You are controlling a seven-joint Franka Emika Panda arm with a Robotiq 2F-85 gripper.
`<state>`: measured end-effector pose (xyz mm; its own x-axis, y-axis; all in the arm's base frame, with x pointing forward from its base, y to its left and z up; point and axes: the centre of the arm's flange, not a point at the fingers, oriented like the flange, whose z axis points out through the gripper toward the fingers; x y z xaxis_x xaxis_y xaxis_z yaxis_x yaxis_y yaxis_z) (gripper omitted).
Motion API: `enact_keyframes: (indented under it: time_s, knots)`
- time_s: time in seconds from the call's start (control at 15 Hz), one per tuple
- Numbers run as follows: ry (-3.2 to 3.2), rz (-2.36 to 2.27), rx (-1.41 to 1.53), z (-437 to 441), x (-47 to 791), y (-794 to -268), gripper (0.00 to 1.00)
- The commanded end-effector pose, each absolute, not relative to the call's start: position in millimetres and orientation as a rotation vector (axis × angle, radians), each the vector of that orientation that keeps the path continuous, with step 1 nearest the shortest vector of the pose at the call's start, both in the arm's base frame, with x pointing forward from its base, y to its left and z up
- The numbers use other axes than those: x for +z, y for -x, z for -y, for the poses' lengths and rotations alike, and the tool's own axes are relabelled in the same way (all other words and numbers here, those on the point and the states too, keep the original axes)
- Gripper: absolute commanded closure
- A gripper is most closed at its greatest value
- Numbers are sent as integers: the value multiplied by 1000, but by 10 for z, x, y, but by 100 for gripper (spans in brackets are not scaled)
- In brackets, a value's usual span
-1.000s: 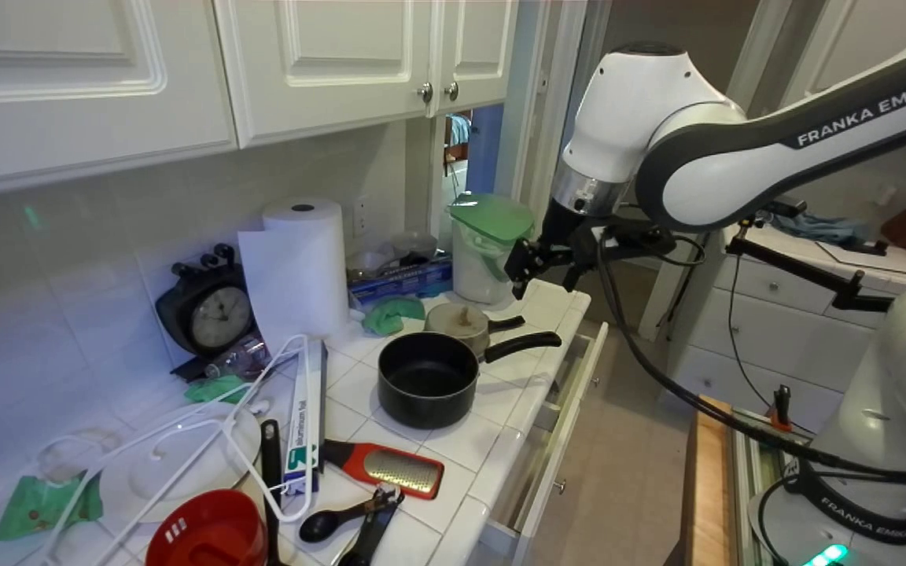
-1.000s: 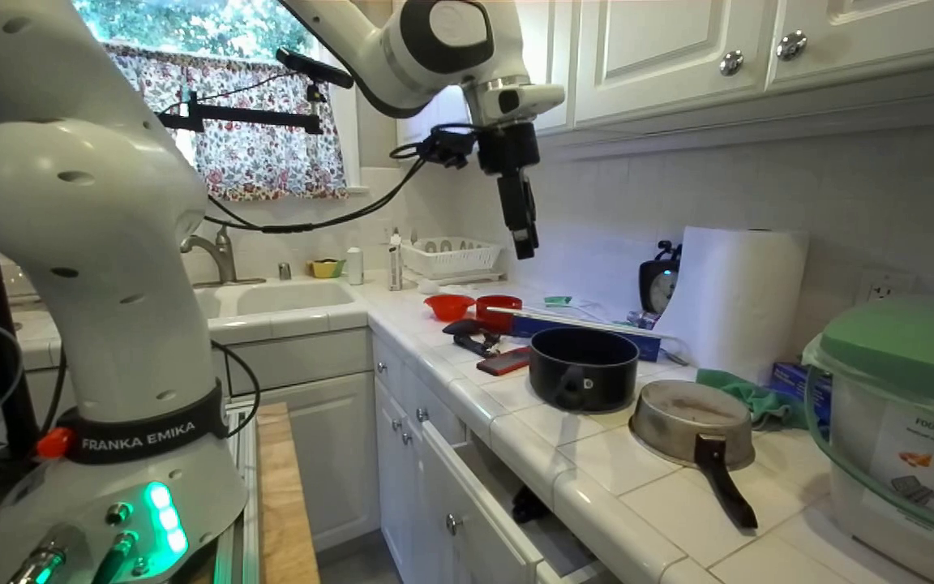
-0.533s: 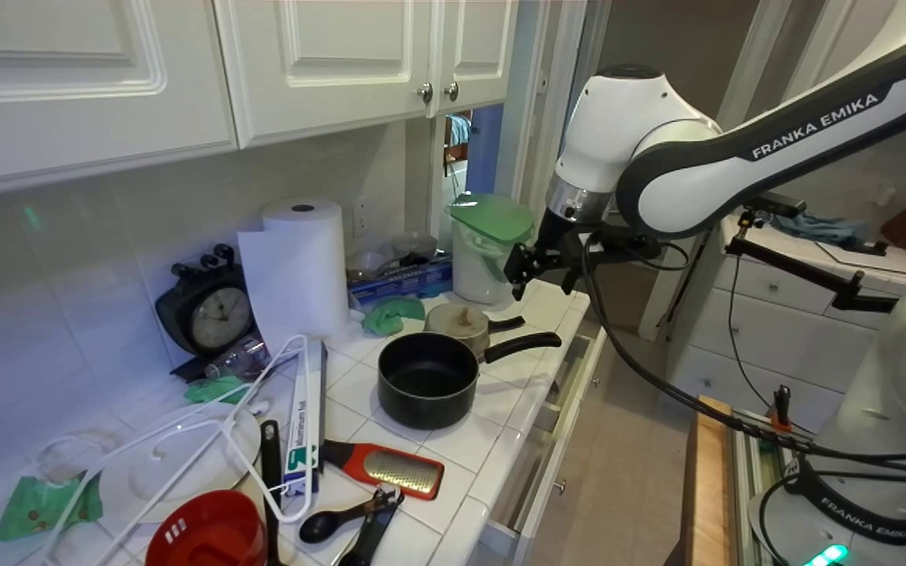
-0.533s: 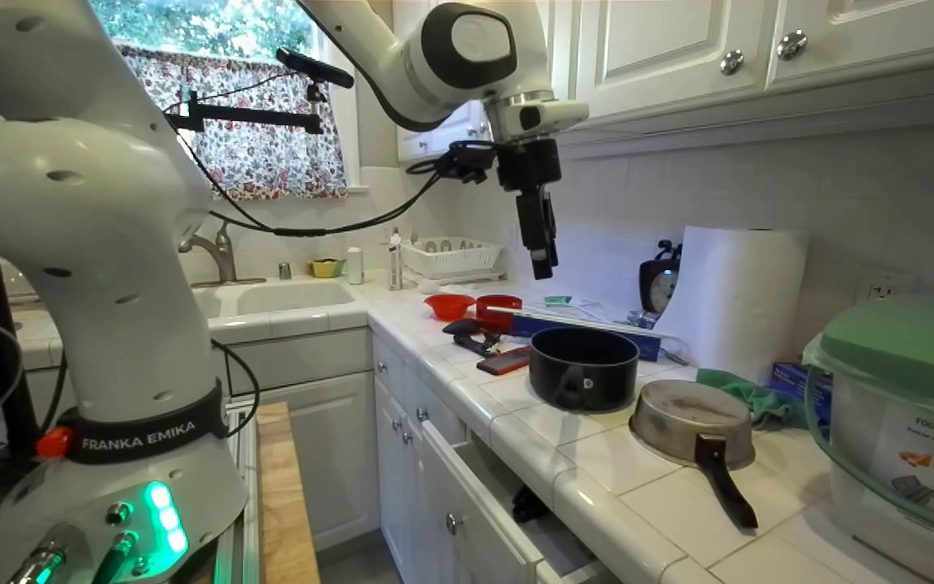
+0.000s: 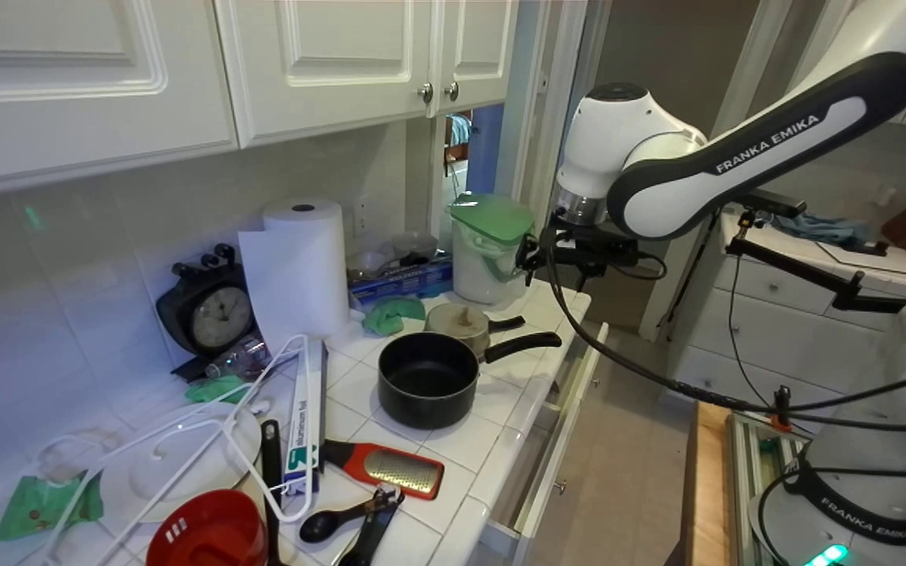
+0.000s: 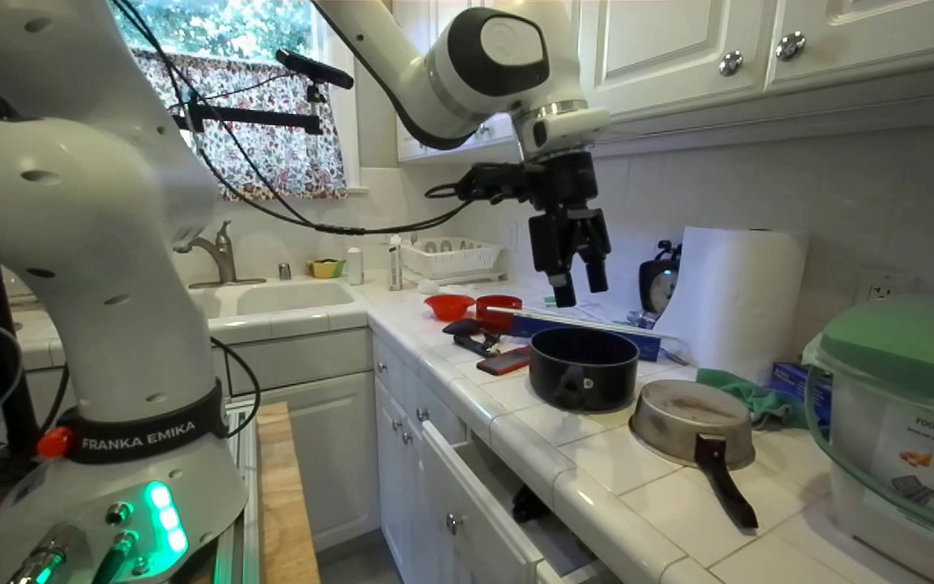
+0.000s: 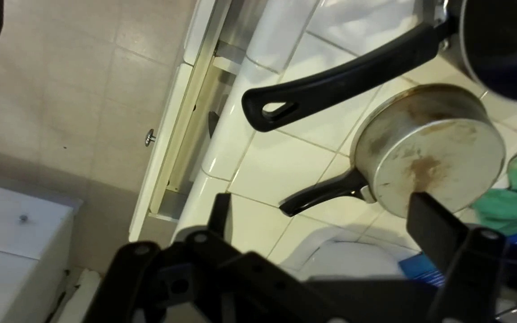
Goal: Place the pan in the pot
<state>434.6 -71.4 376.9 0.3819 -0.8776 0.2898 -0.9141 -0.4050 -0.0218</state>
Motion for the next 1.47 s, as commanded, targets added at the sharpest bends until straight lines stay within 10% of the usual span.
enact_keyframes:
  time_s: [0.0,1.4]
  knots:
    - [-2423,1805,367,1082,3606,-4644,0]
    - [-2227,2103,331,1977,2963,-4837,0]
